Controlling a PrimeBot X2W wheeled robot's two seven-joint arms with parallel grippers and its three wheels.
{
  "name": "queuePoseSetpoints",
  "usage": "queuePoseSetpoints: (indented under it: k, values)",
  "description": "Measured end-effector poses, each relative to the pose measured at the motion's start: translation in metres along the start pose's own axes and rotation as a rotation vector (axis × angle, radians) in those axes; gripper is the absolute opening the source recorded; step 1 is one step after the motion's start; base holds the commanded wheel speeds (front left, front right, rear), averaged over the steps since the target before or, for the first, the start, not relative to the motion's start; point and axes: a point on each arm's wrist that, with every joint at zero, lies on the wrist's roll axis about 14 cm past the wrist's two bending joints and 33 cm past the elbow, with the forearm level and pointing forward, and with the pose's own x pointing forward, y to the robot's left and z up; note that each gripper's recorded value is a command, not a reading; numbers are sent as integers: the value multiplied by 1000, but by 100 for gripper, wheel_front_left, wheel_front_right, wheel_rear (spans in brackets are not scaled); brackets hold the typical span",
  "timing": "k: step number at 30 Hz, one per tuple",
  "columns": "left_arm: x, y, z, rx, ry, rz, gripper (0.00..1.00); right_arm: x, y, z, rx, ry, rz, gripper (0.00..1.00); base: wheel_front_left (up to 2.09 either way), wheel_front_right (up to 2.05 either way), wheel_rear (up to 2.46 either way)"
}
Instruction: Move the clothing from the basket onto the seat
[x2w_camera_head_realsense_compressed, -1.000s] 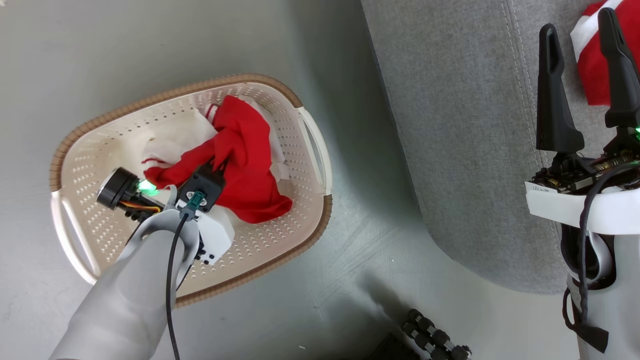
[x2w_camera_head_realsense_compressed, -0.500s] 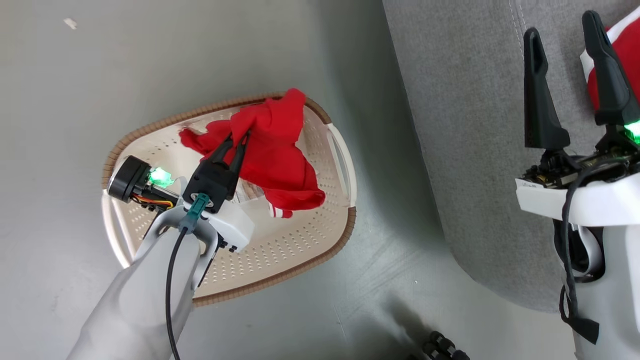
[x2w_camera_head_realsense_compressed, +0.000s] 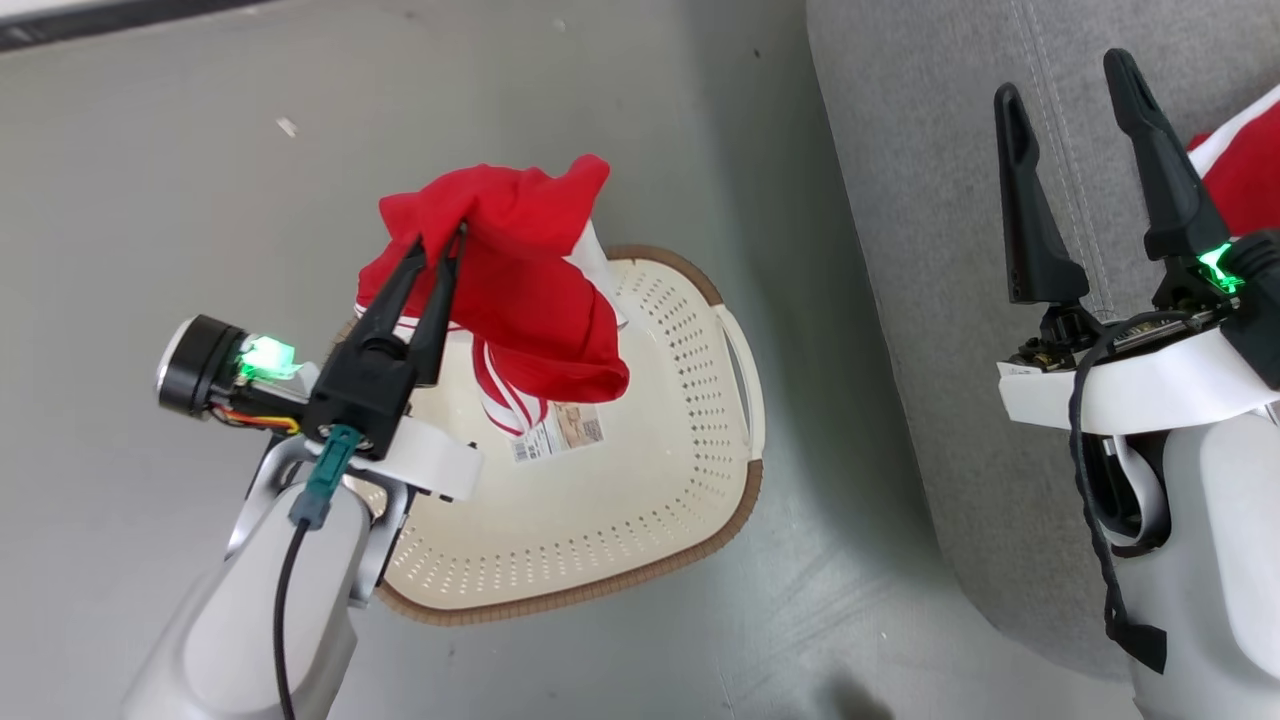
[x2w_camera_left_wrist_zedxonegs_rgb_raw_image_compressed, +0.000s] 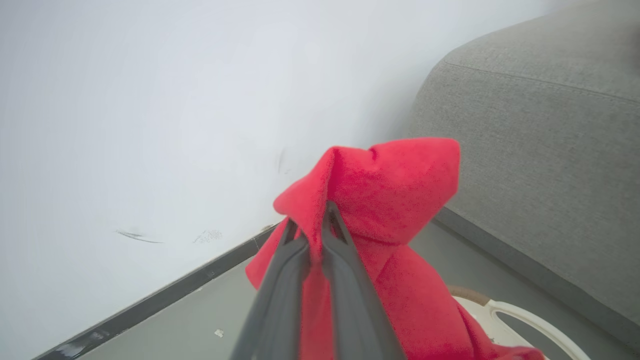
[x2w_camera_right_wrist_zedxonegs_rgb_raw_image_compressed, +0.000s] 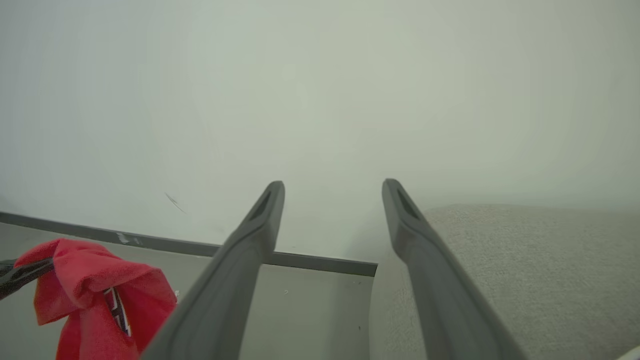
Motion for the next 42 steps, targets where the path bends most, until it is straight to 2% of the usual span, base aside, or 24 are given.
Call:
queuePoseSetpoints:
  k: [8, 12, 20, 33, 42]
  values:
    - [-19, 31, 52, 17, -103, 108, 0, 1, 10, 23, 10, -44, 23, 100, 0, 0, 0]
    - [-34, 49, 77, 59, -149, 154, 0, -3, 15, 36, 13, -68, 42, 100, 0, 0, 0]
    - [-63, 62, 135, 117, -267, 199, 0, -19, 31, 49, 16, -65, 99, 100, 0, 0, 0]
    - [-109, 53, 210, 231, -418, 166, 0, -53, 65, 78, 24, -95, 211, 100, 0, 0, 0]
    - [-136, 29, 239, 249, -474, 114, 0, -83, 108, 92, 33, -106, 362, 100, 0, 0, 0]
